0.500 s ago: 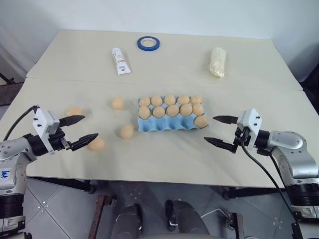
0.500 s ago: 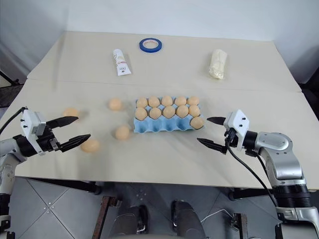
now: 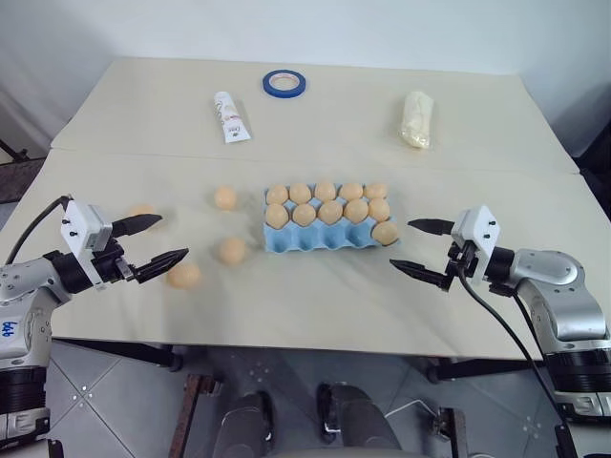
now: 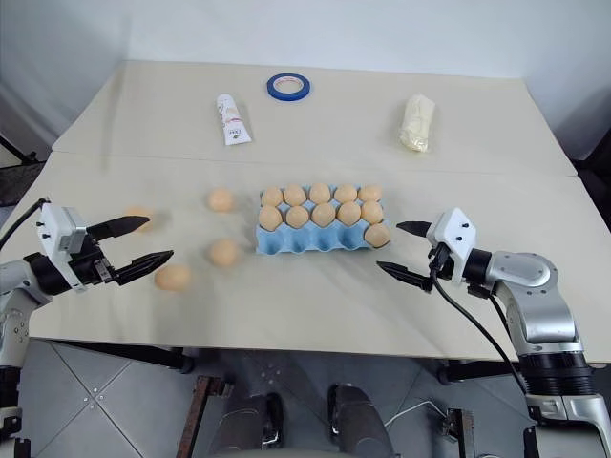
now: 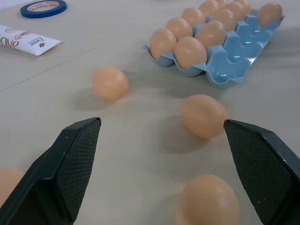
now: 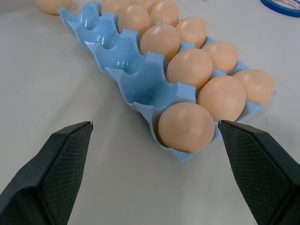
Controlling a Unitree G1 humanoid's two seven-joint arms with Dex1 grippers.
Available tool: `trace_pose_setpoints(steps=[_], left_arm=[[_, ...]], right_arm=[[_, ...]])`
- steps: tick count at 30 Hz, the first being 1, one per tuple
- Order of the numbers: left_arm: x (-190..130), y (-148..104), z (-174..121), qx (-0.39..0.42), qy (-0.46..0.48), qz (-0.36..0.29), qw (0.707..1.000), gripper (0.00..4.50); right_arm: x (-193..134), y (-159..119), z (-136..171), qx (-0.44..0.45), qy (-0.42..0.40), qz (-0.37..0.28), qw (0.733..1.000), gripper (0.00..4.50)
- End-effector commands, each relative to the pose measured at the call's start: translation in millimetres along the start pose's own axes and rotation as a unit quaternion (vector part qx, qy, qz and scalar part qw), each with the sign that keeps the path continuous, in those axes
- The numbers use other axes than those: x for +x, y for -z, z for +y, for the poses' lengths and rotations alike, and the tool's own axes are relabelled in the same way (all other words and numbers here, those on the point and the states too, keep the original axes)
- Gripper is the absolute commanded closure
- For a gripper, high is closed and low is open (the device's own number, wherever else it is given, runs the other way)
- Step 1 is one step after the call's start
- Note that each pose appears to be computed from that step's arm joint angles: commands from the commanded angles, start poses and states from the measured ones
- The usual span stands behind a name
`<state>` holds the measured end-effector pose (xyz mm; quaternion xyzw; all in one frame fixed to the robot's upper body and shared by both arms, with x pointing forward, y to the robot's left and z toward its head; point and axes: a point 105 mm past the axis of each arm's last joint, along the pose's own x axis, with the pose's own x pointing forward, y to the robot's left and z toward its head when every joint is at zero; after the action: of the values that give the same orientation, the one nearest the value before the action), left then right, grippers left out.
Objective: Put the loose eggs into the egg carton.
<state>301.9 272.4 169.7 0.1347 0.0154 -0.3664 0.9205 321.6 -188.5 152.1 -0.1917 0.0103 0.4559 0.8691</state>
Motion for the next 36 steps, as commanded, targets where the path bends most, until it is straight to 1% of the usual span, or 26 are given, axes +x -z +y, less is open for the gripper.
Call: trace_pose_setpoints(steps=[1, 3, 6, 12, 15, 18, 20, 23, 25, 30, 31, 36], left_arm=[[-13.3, -8.5, 6.3, 0.009, -0.034, -0.001, 0.999, 0.02], [-23.9, -10.4, 5.3, 0.006, -0.054, 0.004, 0.999, 0.02], [-52.5, 1.6, -0.3, -0.013, -0.083, 0.041, 0.996, 0.02], [-87.5, 14.6, -11.4, -0.023, -0.109, 0.061, 0.992, 0.02], [-98.1, 19.3, -18.2, -0.026, -0.115, 0.069, 0.991, 0.02], [-97.1, 17.8, -22.9, -0.025, -0.115, 0.064, 0.991, 0.02], [-90.7, 13.7, -25.5, -0.017, -0.110, 0.056, 0.992, 0.02], [-68.8, -2.1, -28.6, -0.004, -0.100, 0.026, 0.995, 0.02], [-48.5, -10.9, -32.7, -0.005, -0.093, 0.012, 0.996, 0.02], [5.7, -20.7, -45.3, -0.025, -0.084, 0.006, 0.996, 0.02], [18.1, -22.0, -47.6, -0.028, -0.084, 0.012, 0.996, 0.02], [57.2, -21.6, -59.0, -0.023, -0.079, 0.069, 0.994, 0.02]], right_arm=[[-3.5, -10.4, -7.2, -0.018, 0.013, -0.015, 1.000, 0.00], [-6.7, -11.5, -7.4, -0.014, 0.013, -0.018, 1.000, 0.00], [-10.6, -11.6, -6.2, -0.004, 0.012, -0.020, 1.000, 0.00], [-10.1, -9.6, -6.2, -0.002, 0.011, -0.018, 1.000, 0.00], [-6.7, -9.3, -7.4, -0.003, 0.008, -0.018, 1.000, 0.00], [-2.2, -11.0, -9.9, -0.006, 0.004, -0.021, 1.000, 0.00], [-0.7, -12.4, -11.3, -0.008, 0.002, -0.022, 1.000, 0.00], [0.5, -13.4, -12.7, -0.011, 0.000, -0.023, 1.000, 0.00], [0.8, -13.9, -13.6, -0.014, 0.002, -0.023, 1.000, 0.00], [-0.4, -14.0, -12.7, -0.015, 0.004, -0.023, 1.000, 0.00], [-1.2, -13.8, -12.6, -0.016, 0.006, -0.022, 1.000, 0.00], [-3.9, -13.3, -12.4, -0.017, 0.012, -0.018, 1.000, 0.00]])
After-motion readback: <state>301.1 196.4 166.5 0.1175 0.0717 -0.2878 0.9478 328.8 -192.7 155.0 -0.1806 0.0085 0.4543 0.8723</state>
